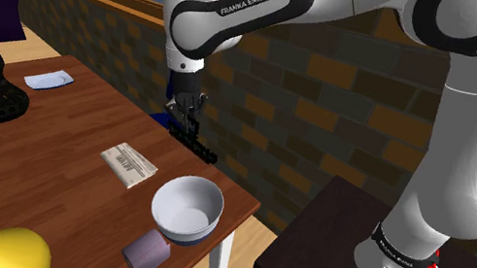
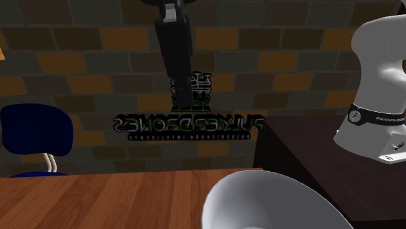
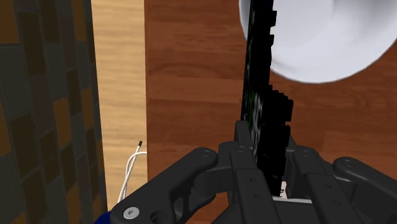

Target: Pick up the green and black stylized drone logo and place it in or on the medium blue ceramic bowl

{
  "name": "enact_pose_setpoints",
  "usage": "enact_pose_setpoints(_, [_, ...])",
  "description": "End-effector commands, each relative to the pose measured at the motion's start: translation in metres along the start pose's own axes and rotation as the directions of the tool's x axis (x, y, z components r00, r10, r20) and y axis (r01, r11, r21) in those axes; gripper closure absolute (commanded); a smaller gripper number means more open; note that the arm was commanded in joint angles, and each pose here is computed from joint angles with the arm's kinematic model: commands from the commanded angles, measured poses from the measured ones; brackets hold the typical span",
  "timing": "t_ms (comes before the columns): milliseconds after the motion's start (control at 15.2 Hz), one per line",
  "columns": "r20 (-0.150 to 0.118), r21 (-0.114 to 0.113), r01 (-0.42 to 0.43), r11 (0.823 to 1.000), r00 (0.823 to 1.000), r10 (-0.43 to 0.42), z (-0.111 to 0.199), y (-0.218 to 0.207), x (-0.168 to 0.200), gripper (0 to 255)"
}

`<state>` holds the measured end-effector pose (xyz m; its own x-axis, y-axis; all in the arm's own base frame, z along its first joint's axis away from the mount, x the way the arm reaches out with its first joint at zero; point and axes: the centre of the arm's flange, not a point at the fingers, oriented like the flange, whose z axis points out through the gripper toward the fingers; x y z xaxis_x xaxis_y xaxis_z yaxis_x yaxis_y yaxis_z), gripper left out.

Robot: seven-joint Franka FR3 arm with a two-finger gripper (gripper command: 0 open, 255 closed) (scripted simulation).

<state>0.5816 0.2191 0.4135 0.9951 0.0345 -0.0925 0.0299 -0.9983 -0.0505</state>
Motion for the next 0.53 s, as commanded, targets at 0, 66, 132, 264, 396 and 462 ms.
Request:
enact_pose_setpoints(0, [0.0,0.0,0.0,1.0,1.0,0.0,-0.001,-0.017,-0.02,255])
enact_pose_setpoints(66, [0.0,0.0,0.0,1.0,1.0,0.0,-0.002,-0.025,-0.03,255])
enact_pose_setpoints(132, [0.0,0.0,0.0,1.0,1.0,0.0,-0.002,-0.034,-0.04,255])
enact_pose_setpoints(264, [0.0,0.0,0.0,1.0,1.0,0.0,-0.003,-0.051,-0.06,255])
enact_pose_setpoints(396, [0.0,0.0,0.0,1.0,1.0,0.0,-0.004,-0.069,-0.08,255])
enact_pose_setpoints(462, [0.0,0.0,0.0,1.0,1.0,0.0,-0.005,-0.078,-0.089,255])
